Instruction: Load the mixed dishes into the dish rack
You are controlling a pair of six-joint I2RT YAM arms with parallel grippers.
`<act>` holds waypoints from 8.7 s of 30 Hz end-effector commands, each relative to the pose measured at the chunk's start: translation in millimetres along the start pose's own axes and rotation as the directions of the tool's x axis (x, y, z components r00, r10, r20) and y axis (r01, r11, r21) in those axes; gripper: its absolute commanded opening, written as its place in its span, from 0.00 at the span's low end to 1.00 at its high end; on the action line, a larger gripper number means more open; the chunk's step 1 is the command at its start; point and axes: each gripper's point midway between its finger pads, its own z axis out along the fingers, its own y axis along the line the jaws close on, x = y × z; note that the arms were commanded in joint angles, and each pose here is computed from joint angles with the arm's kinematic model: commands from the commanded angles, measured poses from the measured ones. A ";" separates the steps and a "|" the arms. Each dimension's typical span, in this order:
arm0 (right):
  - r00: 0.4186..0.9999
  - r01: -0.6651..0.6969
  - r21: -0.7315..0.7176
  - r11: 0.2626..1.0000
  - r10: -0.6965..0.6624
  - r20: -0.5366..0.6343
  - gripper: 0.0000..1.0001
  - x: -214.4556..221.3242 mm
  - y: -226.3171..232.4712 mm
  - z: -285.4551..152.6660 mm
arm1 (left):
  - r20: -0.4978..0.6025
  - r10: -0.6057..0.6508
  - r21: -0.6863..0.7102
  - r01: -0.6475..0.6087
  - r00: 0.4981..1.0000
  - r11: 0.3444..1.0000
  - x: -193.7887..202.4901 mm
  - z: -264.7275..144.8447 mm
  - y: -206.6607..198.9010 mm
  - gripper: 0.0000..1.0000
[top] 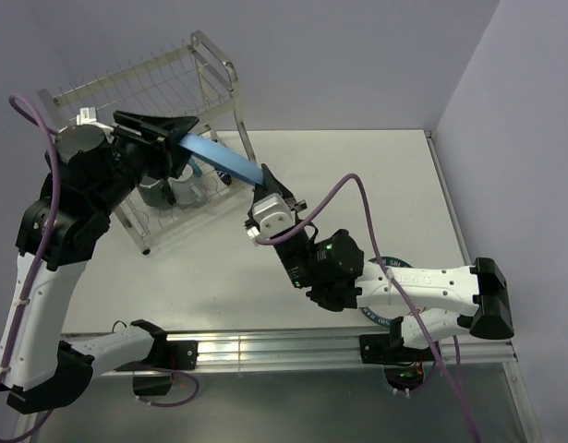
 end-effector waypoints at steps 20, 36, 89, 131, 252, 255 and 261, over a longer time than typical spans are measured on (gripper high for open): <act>0.960 -0.179 0.305 0.935 0.235 -0.155 1.00 -7.3 -134.2 -30.4 | 0.227 0.360 0.411 -0.424 0.905 0.807 -42.2 -3.4 -114.9 0.00; 0.883 -0.201 0.335 0.921 0.318 -0.345 1.00 47.3 -176.0 -102.2 | 0.658 0.570 -0.004 -0.754 0.493 0.657 -138.5 11.9 -138.5 0.00; 0.854 -0.176 0.416 0.892 0.349 -0.386 1.00 94.4 -178.8 -135.5 | 0.453 0.668 -0.196 -0.665 0.591 0.721 -192.2 188.8 -1.1 0.00; -0.247 -0.142 0.919 0.369 0.885 -0.394 1.00 307.8 -61.6 -259.4 | -0.006 0.550 0.124 -0.545 0.835 0.829 -37.4 5.8 31.2 0.98; 0.239 -0.721 0.250 0.647 0.570 -0.786 0.89 223.4 -69.7 -139.0 | -0.740 0.639 0.243 -0.802 0.210 0.545 107.4 70.8 244.6 0.00; 0.242 -0.772 0.184 0.608 0.551 -0.799 0.88 219.3 -56.7 -133.6 | -0.745 0.632 0.250 -0.787 0.216 0.564 100.7 52.5 238.5 0.00; 0.193 -0.913 0.048 0.406 0.533 -0.824 0.81 202.8 -19.0 -119.5 | -0.720 0.641 0.308 -0.705 0.267 0.639 98.1 23.8 217.9 0.00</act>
